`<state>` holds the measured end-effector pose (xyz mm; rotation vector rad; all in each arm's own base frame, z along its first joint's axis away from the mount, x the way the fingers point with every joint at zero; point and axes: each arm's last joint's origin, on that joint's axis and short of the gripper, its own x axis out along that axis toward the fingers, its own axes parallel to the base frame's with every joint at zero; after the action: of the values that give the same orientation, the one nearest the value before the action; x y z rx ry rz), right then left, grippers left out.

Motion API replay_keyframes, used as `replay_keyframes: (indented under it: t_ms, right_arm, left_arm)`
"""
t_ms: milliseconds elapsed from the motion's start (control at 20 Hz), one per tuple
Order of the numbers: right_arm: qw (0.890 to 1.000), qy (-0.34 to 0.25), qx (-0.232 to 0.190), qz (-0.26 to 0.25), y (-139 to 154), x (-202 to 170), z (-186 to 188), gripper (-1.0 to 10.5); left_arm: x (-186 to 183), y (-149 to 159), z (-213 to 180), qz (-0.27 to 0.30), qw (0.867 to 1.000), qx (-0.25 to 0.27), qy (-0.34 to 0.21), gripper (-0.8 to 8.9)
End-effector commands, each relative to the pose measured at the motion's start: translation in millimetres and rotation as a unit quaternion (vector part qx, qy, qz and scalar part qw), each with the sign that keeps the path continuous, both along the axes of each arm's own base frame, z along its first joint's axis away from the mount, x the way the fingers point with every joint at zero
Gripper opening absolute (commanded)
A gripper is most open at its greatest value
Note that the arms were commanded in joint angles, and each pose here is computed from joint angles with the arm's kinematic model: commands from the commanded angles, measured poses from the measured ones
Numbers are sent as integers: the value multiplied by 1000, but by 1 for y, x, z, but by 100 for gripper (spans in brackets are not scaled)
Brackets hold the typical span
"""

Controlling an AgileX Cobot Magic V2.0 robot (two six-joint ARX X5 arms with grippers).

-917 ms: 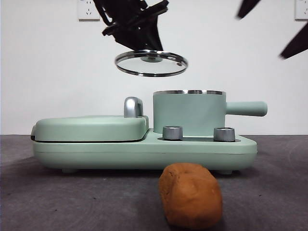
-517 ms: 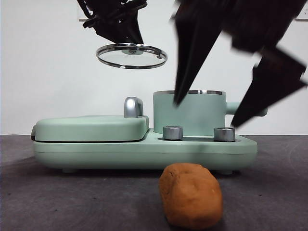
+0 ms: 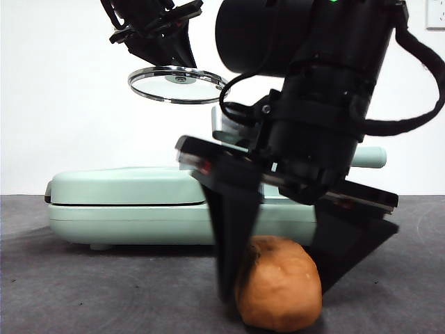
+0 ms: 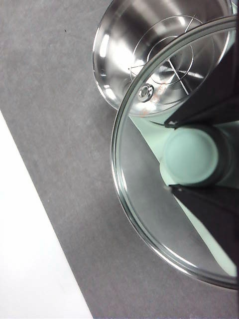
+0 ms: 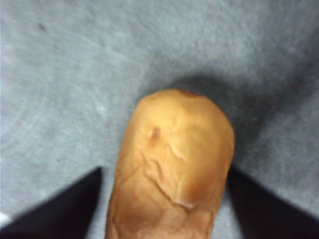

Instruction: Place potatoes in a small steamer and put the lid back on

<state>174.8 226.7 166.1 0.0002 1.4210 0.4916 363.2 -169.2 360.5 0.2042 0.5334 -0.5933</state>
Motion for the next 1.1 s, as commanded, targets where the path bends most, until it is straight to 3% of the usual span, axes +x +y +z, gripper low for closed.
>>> replay_keyframes:
  t_ms: [50, 300, 500, 700, 900, 1100]
  right_arm:
    - [1000, -4, 3, 3, 7, 0, 0, 95]
    - [999, -29, 21, 15, 6, 11, 28, 77]
    - [997, -68, 23, 35, -5, 50, 94, 77]
    - [991, -129, 30, 16, -29, 106, 155, 77]
    - [984, -172, 37, -16, -42, 159, 180, 77]
    - [983, -179, 32, -30, -47, 190, 175, 77]
  left_arm:
    - [-3, 0, 17, -4, 999, -13, -33, 8]
    - [-2, 1, 17, -3, 999, -12, -33, 8]
    - [-2, 2, 17, -2, 999, -13, -33, 8]
    - [-2, 2, 17, -2, 999, -13, -34, 8]
    - [-2, 2, 17, -2, 999, -12, -33, 8]
    - [-2, 2, 17, -2, 999, -12, -33, 8]
